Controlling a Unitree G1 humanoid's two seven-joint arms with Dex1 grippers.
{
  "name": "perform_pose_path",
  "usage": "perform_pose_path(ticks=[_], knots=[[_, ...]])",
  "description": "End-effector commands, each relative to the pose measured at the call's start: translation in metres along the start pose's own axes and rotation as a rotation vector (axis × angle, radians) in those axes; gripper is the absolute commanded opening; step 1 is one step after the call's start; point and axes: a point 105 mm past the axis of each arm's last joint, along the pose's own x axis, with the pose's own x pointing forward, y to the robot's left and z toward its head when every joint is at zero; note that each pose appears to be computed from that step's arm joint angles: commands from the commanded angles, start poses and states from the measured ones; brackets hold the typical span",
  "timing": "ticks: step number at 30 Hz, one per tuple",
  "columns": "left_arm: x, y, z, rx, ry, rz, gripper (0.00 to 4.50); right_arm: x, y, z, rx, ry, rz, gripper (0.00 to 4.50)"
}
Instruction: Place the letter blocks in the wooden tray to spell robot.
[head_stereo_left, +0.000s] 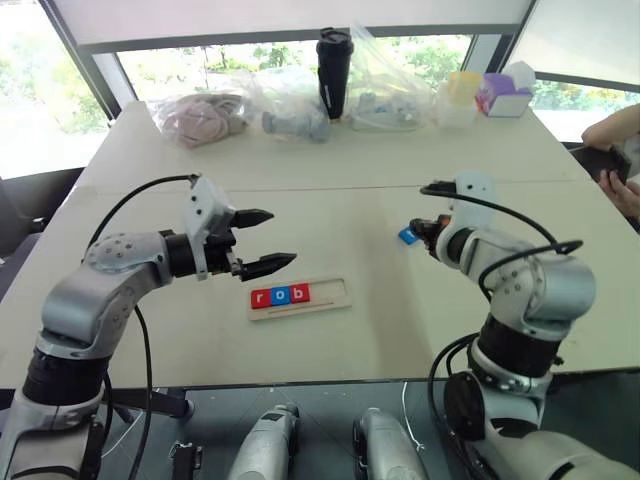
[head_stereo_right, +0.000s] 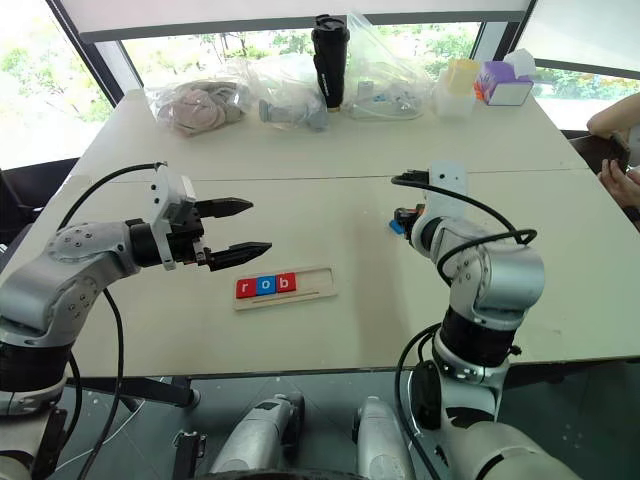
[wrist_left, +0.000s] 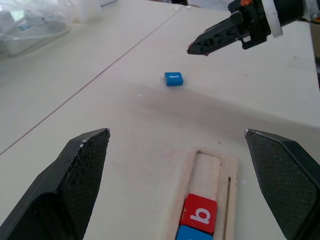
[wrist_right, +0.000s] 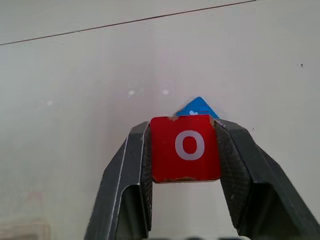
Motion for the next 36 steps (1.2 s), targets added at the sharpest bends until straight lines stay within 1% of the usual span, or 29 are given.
perform_pose_path(ticks=[1, 4, 8, 14, 16, 18, 19, 21, 22, 23, 25, 28, 29, 31, 32, 34, 36], knots=[[-0.002, 0.005, 0.008, 0.051, -0.007, -0.009, 4.50, -0.015, 0.001, -0.010, 0.021, -0.046, -0.034, 1.21], [0.001, 0.007, 0.007, 0.057, -0.005, -0.024, 4.50, -0.018, 0.012, -0.033, 0.075, -0.002, 0.008, 1.21], [0.006, 0.006, 0.007, 0.060, -0.011, -0.050, 4.50, -0.019, 0.012, -0.061, 0.092, 0.076, -0.004, 1.21], [0.007, 0.005, 0.003, 0.061, -0.008, -0.051, 4.50, -0.019, 0.019, -0.076, 0.111, 0.124, 0.008, 1.21], [0.007, 0.005, 0.003, 0.060, -0.008, -0.048, 4.50, -0.018, 0.020, -0.077, 0.120, 0.130, 0.010, 1.21], [0.007, 0.004, 0.002, 0.060, -0.008, -0.047, 4.50, -0.017, 0.020, -0.076, 0.124, 0.131, 0.008, 2.27], [0.007, 0.003, 0.002, 0.059, -0.007, -0.046, 4.50, -0.017, 0.020, -0.077, 0.126, 0.133, 0.008, 2.64], [0.006, 0.003, 0.001, 0.058, -0.004, -0.044, 4.50, -0.016, 0.019, -0.077, 0.129, 0.135, 0.005, 3.53], [0.005, 0.003, 0.001, 0.056, -0.002, -0.042, 4.50, -0.016, 0.017, -0.076, 0.141, 0.133, -0.005, 4.14], [0.005, 0.004, 0.000, 0.055, 0.000, -0.040, 4.50, -0.015, 0.012, -0.073, 0.157, 0.125, -0.021, 4.36], [0.005, 0.004, 0.000, 0.054, 0.003, -0.038, 4.50, -0.014, 0.001, -0.063, 0.138, 0.100, -0.033, 4.36], [0.005, 0.005, 0.001, 0.056, 0.004, -0.039, 4.50, -0.016, -0.018, -0.037, -0.028, 0.059, 0.002, 4.36], [0.005, 0.005, 0.002, 0.059, 0.004, -0.041, 4.50, -0.019, -0.020, -0.025, -0.128, 0.044, 0.049, 4.36], [0.005, 0.004, 0.002, 0.065, 0.013, -0.057, 4.50, -0.029, -0.009, -0.002, -0.368, -0.047, 0.275, 4.36], [0.004, 0.004, 0.002, 0.067, 0.018, -0.065, 4.50, -0.033, -0.004, 0.001, -0.453, -0.070, 0.370, 4.36], [0.004, 0.001, 0.002, 0.068, 0.029, -0.086, 4.50, -0.040, -0.001, -0.002, -0.586, -0.089, 0.511, 4.36], [0.001, -0.004, 0.002, 0.072, 0.049, -0.121, 4.50, -0.037, -0.013, -0.015, -0.653, -0.047, 0.588, 4.36]])
